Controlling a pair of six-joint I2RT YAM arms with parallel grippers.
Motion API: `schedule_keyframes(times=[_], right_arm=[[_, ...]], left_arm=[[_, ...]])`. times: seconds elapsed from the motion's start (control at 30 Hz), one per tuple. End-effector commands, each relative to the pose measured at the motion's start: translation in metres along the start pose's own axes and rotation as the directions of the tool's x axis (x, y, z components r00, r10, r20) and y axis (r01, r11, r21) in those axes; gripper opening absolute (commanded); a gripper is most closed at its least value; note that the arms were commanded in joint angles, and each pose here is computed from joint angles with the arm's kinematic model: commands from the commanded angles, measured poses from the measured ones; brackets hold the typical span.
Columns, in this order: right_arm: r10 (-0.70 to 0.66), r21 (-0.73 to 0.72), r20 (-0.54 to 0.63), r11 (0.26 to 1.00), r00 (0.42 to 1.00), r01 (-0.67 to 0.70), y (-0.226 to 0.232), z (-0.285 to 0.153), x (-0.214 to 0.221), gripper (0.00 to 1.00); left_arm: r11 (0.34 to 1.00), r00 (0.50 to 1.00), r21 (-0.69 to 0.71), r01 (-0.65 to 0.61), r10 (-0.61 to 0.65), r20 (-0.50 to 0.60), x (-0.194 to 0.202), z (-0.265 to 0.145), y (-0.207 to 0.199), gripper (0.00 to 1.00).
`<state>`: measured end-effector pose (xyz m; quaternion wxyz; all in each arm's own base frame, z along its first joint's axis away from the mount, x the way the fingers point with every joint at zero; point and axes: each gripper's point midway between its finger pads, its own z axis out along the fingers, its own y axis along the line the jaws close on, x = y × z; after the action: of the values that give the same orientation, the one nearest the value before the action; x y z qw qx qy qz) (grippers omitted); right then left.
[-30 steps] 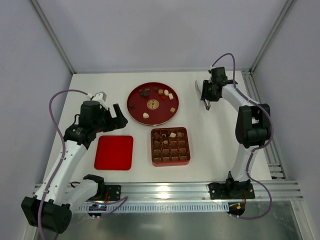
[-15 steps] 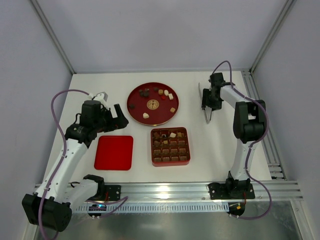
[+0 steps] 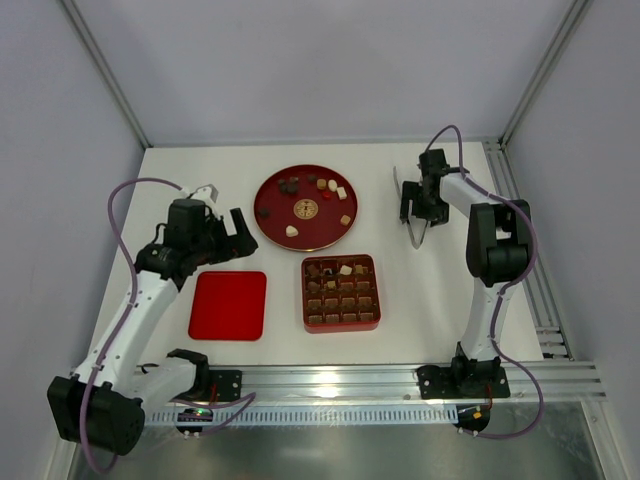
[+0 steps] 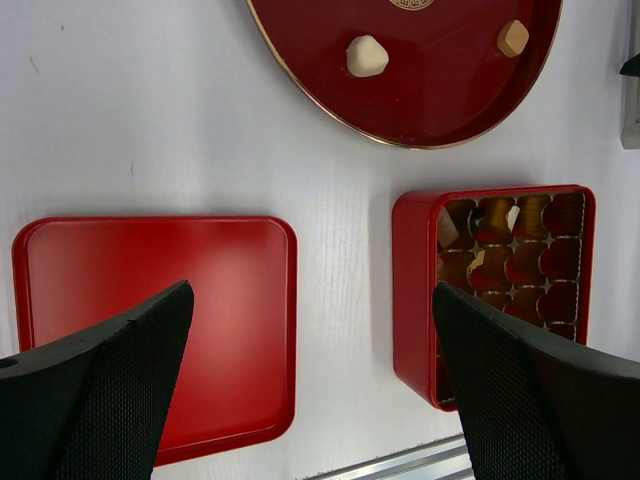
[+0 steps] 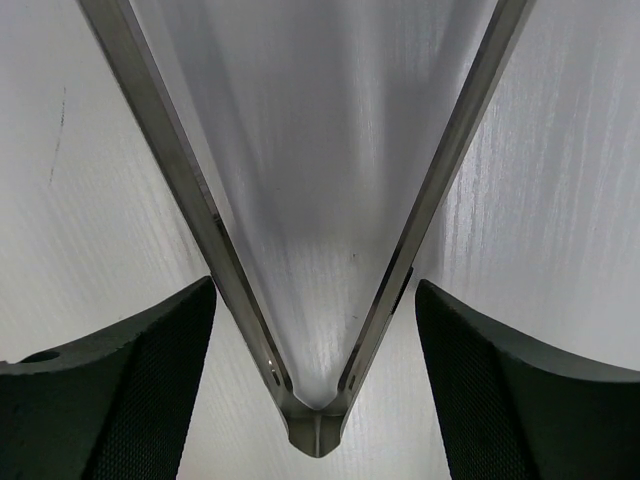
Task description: Pack the chocolate
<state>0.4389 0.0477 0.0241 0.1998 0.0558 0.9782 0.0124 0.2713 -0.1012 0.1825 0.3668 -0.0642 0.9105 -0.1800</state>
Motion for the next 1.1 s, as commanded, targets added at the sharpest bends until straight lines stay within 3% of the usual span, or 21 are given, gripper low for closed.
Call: schedule_keyframes(times=[0.0, 0.3, 0.6, 0.77, 0.87, 1.07], right_arm=[[0.005, 0.007, 0.027, 1.0, 1.0, -0.006, 0.0, -0.01, -0.005, 0.82], [0.061, -0.068, 0.145, 0.996, 0.988, -0.051, 0.012, -0.057, -0.022, 0.88], [0.055, -0.192, 0.294, 0.981, 0.954, 0.003, 0.044, -0.13, -0.029, 0.88], [0.018, -0.251, 0.375, 0.964, 0.927, 0.083, 0.071, -0.168, -0.019, 0.88], [0.011, -0.284, 0.411, 0.952, 0.911, 0.117, 0.081, -0.186, -0.01, 0.88], [-0.011, -0.324, 0.458, 0.929, 0.889, 0.178, 0.097, -0.207, 0.004, 0.88]], left_arm=[[1.0, 1.0, -0.023, 0.006, -0.006, 0.001, -0.001, 0.004, 0.004, 1.0], [0.994, 0.998, -0.102, 0.036, -0.042, -0.056, 0.01, 0.011, 0.018, 1.0], [0.981, 0.974, -0.194, 0.017, -0.06, -0.218, 0.051, 0.026, 0.035, 0.99], [0.972, 0.922, -0.228, 0.066, -0.146, -0.357, 0.083, 0.046, 0.037, 0.88], [0.964, 0.903, -0.245, 0.099, -0.191, -0.385, 0.1, 0.056, 0.037, 0.82], [0.968, 0.896, -0.243, 0.065, -0.164, -0.414, 0.13, 0.078, 0.022, 0.7]])
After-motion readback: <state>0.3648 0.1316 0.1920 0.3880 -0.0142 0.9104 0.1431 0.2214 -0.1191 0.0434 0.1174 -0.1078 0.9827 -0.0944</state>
